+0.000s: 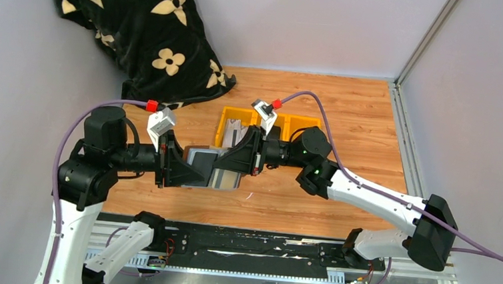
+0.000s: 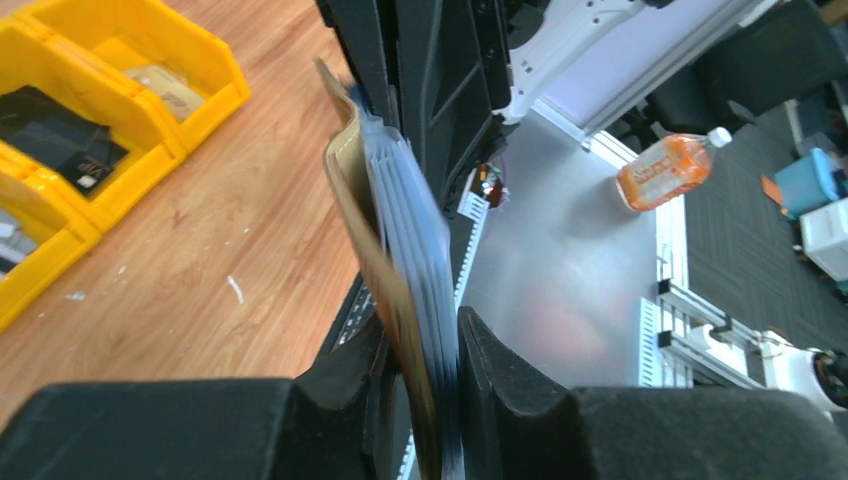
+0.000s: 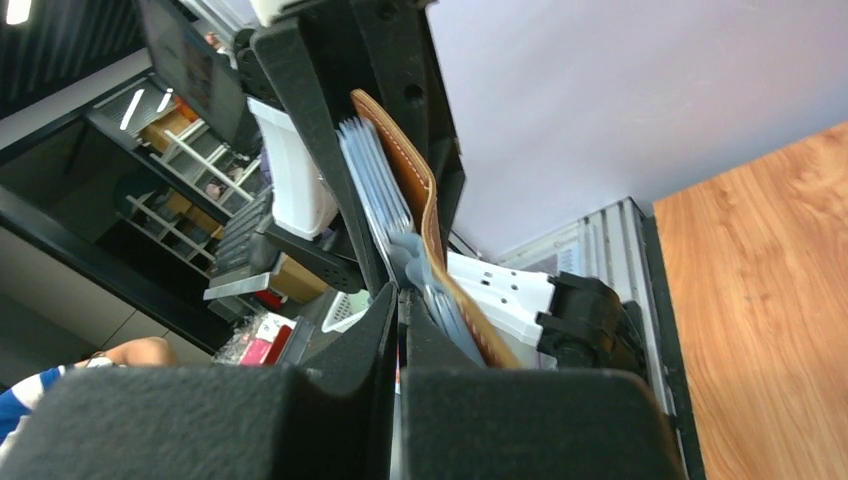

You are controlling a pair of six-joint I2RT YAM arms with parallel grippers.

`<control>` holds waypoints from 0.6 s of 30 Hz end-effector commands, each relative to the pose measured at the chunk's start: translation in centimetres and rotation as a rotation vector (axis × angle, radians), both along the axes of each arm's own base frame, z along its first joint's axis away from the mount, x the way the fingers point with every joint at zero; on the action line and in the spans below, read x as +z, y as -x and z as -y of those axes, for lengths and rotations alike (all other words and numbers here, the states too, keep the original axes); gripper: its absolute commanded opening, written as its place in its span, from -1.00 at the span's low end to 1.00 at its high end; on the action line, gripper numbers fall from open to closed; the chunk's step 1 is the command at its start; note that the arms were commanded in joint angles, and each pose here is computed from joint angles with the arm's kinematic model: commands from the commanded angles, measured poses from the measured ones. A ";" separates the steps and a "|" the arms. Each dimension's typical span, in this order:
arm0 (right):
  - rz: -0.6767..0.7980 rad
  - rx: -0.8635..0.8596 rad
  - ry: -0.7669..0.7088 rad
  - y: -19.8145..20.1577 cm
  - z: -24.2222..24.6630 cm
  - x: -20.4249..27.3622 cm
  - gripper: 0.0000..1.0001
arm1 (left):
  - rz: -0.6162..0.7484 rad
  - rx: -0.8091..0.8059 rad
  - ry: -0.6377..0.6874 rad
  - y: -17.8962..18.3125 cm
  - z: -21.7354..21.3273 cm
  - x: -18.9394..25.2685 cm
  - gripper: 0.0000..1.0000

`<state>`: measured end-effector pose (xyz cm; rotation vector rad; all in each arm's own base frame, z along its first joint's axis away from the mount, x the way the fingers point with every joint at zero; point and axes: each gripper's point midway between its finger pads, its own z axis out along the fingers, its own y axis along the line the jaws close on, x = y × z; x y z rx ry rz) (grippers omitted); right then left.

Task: Take the credit cards out of the card holder
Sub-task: Remove the credit card from the card holder.

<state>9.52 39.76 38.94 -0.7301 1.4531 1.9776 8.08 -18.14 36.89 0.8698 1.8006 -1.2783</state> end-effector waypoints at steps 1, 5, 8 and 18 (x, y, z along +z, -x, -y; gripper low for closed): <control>0.021 0.003 -0.128 0.9 -0.9 2.0 -1.00 | -0.085 -0.271 0.123 4.3 0.9 1.9 -0.42; 0.044 0.062 -0.157 2.0 -0.6 2.3 -1.00 | -0.106 -0.297 0.135 4.5 0.9 2.1 -0.46; 0.058 0.094 -0.156 2.6 -0.5 2.0 -1.00 | -0.118 -0.305 0.140 4.5 1.0 2.3 -0.61; 0.092 -0.064 0.048 0.6 -0.4 -2.9 -0.55 | -0.101 -0.278 0.130 4.3 0.9 2.4 -0.85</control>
